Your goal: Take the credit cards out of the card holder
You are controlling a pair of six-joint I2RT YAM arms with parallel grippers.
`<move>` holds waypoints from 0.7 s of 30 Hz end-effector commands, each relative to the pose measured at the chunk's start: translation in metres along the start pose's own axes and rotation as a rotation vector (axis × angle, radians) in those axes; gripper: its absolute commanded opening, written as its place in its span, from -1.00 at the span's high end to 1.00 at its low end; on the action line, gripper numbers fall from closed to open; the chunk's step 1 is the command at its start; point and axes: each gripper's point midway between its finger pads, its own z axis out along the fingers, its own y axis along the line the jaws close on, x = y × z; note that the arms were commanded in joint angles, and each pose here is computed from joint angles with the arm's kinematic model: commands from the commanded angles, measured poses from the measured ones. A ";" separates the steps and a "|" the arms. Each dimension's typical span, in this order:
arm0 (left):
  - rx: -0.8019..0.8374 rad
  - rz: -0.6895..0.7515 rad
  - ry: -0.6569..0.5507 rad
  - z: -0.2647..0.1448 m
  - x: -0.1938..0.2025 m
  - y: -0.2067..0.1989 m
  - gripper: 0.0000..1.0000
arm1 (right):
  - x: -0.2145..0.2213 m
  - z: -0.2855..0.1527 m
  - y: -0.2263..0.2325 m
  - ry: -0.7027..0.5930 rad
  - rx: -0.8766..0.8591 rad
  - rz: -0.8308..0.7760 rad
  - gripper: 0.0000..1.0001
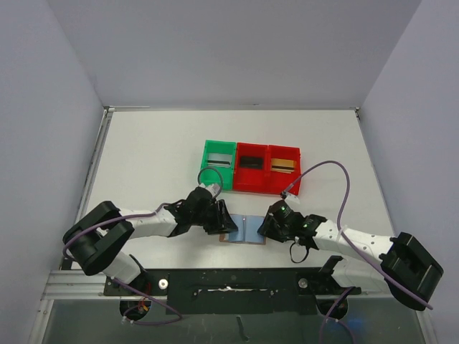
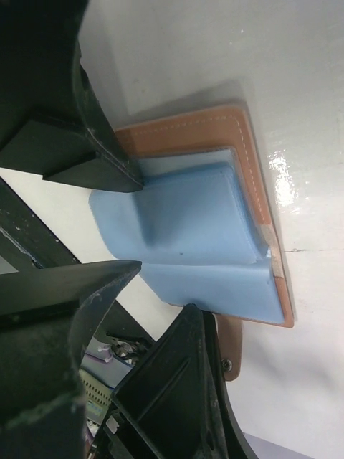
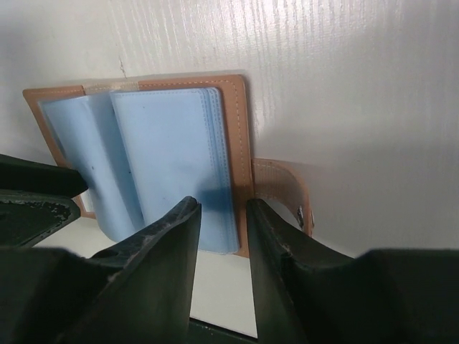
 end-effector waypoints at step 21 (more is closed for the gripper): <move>0.004 0.034 -0.063 0.004 -0.012 -0.013 0.27 | -0.021 -0.009 0.027 -0.041 -0.055 0.010 0.08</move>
